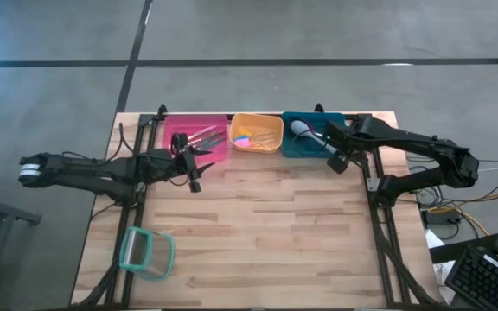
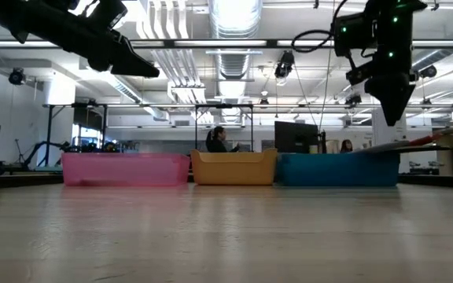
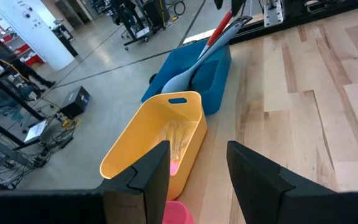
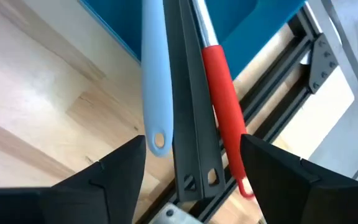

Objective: Pick & Place Kitchen Items
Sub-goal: Return to Home Position

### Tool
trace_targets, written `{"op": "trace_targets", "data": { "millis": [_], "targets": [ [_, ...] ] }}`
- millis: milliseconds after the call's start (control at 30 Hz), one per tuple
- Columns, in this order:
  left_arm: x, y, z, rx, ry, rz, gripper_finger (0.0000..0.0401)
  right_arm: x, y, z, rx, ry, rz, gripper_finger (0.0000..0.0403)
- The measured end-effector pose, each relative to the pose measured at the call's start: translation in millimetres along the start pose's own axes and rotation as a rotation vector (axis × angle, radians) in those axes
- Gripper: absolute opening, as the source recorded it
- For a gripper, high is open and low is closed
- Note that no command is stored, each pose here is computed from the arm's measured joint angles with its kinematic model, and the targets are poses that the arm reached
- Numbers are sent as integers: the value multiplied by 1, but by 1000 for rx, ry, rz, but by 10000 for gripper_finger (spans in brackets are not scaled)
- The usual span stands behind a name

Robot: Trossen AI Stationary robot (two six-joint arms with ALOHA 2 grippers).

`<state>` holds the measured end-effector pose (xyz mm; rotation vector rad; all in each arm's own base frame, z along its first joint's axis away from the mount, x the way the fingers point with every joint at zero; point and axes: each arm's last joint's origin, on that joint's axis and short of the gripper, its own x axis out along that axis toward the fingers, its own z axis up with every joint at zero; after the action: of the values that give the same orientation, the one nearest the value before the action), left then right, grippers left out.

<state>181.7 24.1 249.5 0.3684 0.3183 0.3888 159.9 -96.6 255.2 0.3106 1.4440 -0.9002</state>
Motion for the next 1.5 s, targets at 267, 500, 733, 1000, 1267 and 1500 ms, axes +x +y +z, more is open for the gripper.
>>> {"op": "trace_targets", "data": {
  "millis": [267,500,733,1000,1267,1500],
  "targets": [
    [0,0,0,0,0,0,163,-33,0,3,20,-45,27,214],
    [0,0,0,0,0,0,163,-69,16,4,-15,-127,210,167],
    [0,0,0,0,0,0,163,-97,36,-18,-146,-226,307,99],
    [0,0,0,0,0,0,163,-115,29,-58,-104,-452,275,13],
    [0,0,0,0,0,-1,163,-107,28,-84,-27,-630,416,9],
    [0,0,0,0,0,0,163,-88,49,-79,-131,-757,450,8]
  ]
}}
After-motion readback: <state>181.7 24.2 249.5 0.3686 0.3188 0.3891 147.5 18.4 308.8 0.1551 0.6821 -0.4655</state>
